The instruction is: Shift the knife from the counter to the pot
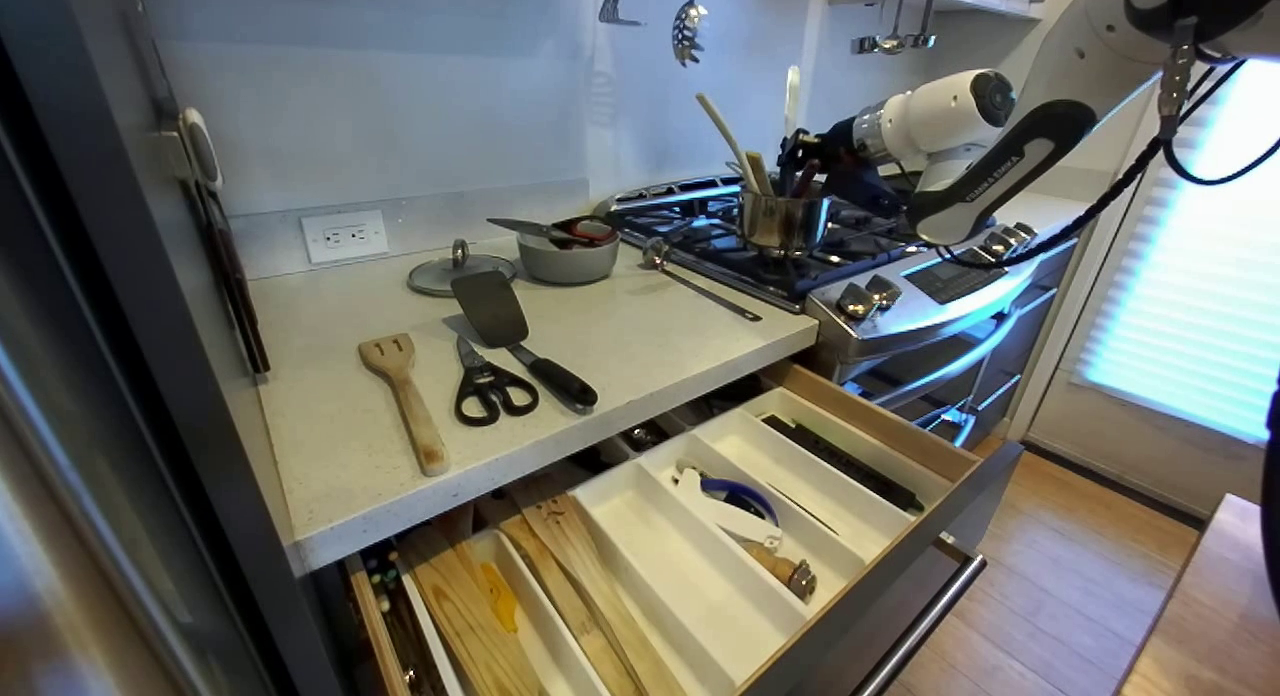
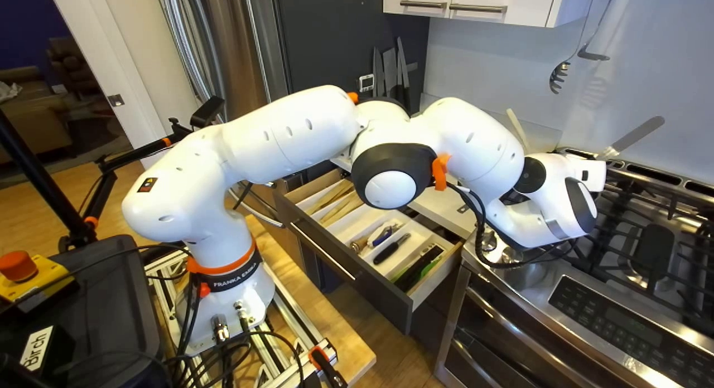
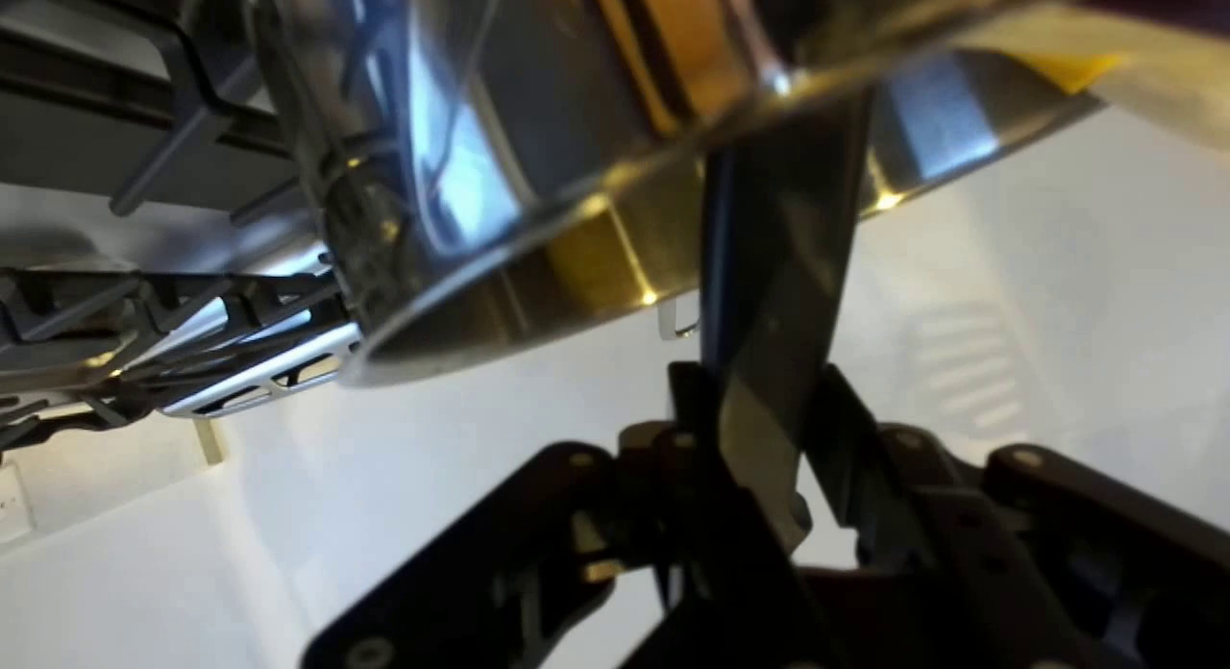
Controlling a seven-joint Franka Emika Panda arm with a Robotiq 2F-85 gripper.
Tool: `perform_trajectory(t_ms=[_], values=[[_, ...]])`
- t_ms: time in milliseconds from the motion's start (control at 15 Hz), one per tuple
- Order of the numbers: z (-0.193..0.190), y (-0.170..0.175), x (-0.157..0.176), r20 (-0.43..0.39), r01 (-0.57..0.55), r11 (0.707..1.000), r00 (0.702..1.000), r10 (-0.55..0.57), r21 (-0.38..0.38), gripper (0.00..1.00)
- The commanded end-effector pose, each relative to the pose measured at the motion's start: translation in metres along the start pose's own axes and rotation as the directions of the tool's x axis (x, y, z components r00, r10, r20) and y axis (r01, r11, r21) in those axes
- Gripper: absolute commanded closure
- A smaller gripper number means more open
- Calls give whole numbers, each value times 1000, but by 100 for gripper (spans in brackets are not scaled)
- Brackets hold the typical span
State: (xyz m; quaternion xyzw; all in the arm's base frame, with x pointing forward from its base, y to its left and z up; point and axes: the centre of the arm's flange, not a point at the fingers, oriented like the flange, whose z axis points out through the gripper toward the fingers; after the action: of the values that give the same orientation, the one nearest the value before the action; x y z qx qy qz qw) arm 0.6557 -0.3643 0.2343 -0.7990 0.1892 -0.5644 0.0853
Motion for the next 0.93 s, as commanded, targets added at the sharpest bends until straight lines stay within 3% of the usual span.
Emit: perform_trajectory(t_ms=[0, 267, 333, 400, 800, 867], values=[[31, 20, 14, 62, -1, 999, 998, 3, -44, 93], [33, 22, 11, 113, 8, 996, 994, 2, -92, 93], [34, 22, 10, 125, 12, 996, 992, -1, -94, 46], [33, 21, 9, 137, 15, 996, 991, -2, -93, 45], [18, 8, 19, 131, 43, 995, 991, -31, -94, 1], [14, 7, 24, 123, 50, 994, 992, -38, -99, 0]])
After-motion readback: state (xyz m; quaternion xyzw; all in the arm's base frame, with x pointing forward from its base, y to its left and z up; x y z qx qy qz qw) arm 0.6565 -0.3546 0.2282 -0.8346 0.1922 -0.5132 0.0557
